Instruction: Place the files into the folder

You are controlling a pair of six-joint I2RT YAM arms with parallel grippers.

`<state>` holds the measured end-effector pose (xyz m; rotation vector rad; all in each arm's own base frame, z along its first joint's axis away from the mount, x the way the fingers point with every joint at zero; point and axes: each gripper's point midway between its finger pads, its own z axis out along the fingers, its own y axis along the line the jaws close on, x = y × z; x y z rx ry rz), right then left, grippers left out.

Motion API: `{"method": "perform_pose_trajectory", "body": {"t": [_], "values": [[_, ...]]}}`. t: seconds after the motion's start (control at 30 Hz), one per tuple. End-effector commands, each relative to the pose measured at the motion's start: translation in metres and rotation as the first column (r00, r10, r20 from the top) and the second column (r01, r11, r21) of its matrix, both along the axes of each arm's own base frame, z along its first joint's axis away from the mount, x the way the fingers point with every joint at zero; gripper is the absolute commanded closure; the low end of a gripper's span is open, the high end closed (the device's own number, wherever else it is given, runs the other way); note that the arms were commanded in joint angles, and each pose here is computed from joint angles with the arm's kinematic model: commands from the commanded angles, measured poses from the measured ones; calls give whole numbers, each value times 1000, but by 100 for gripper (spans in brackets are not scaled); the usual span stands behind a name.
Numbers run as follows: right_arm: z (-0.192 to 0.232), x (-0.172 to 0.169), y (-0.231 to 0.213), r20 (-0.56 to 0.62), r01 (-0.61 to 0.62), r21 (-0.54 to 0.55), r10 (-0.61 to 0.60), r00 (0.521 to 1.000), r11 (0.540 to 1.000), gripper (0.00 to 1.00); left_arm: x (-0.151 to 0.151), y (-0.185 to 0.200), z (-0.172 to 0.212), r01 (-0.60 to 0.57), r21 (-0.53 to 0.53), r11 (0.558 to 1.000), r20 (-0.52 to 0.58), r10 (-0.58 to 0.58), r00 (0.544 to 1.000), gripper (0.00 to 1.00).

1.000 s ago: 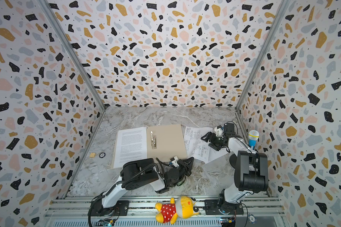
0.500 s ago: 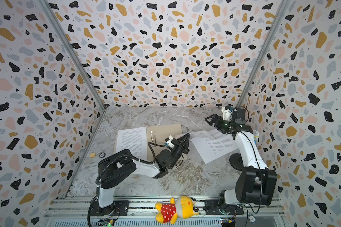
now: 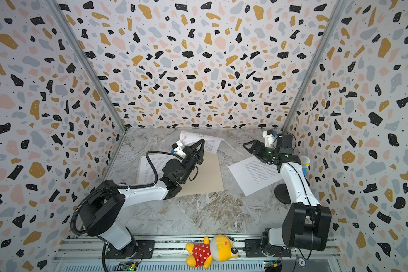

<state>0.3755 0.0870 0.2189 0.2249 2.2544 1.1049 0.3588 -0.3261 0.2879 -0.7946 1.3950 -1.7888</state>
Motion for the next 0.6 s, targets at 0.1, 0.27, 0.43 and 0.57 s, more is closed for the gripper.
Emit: {"method": "perform_pose_trajectory", "body": {"t": [0.1,0.27,0.43,0.57], "values": [[-51,-25,19,-87,-50,89,58,995,995,7,-25,-23,-94,138,69,988,-102,-130,986,97],[-88,-39,34,-171,-93,138,117,978,986,7,-40,-46,-114,187,-10,982,-124,-186,975,98],[-108,-40,43,-212,-119,192,159,964,974,7,-50,-51,-131,192,1,981,-163,-189,968,98],[-124,-38,55,-237,-160,206,208,949,965,9,-57,-46,-150,188,28,982,-211,-178,961,98]]}}
